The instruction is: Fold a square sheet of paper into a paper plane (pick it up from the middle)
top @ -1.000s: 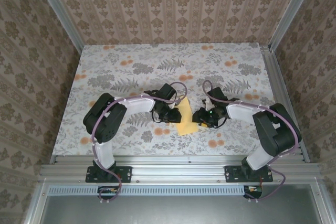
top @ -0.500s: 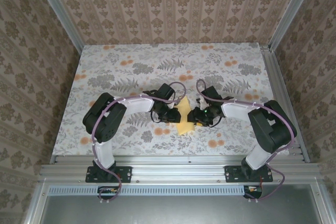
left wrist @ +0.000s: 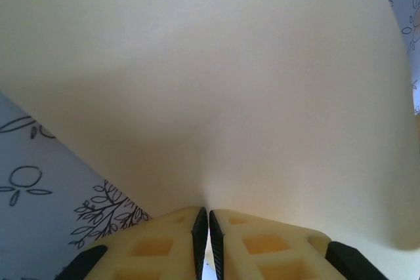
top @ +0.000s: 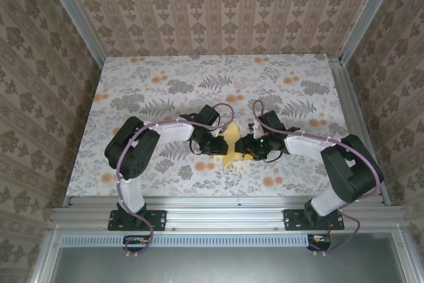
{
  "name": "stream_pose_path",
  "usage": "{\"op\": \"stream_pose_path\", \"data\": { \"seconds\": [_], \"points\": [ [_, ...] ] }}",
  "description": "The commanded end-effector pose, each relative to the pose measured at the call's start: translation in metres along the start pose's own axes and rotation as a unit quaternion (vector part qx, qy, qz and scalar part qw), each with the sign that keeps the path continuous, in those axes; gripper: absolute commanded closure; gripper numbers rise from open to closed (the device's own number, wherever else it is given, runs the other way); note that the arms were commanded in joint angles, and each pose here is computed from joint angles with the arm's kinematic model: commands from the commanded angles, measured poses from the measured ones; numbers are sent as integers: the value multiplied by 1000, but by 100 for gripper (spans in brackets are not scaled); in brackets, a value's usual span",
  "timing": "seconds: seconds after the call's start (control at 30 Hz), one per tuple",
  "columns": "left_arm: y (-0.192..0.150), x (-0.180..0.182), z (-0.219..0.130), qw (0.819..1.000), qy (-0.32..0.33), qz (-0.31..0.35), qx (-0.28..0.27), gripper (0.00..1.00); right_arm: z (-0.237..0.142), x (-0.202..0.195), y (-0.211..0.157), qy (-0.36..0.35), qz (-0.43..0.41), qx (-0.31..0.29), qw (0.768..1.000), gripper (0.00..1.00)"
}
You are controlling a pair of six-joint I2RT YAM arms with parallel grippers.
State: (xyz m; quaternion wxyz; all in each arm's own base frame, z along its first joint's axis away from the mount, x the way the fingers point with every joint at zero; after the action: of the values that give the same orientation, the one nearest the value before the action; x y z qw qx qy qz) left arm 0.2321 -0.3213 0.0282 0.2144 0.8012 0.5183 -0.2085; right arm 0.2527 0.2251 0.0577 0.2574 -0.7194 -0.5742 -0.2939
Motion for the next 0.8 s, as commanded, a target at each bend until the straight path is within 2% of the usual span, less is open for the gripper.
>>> {"op": "stream_pose_path", "data": {
  "seconds": [0.0,0.2,0.53,0.67,0.77],
  "points": [
    [-20,27,16,999,32,-11,33,78,-6,6,-8,28,12,3,1000,51],
    [-20,27,15,999,31,-11,33,78,-9,5,-11,55,30,-2,998,52],
    [-18,24,13,999,30,-8,35,78,-23,-7,-11,42,38,-16,998,54],
    [-16,23,12,999,29,-7,34,79,-23,-8,-7,44,39,-17,998,57],
    [-15,22,12,999,27,-6,33,78,-21,-7,-6,44,38,-12,998,63]
  ]
}}
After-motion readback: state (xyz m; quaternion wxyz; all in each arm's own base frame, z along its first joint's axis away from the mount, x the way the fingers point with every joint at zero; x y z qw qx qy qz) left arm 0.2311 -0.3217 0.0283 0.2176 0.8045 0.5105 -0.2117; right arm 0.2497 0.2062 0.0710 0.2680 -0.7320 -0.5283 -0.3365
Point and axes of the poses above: each hand's point on the last joint's axis, 136 mm out from that joint toward the fingers, its own z axis out along the fingers, its own x axis along the line the jaws close on, y = z × x, the point moved 1 cm from there along -z, back along the fingers, and after that the axes turned 5 degrees about z, right-handed, at the moved point
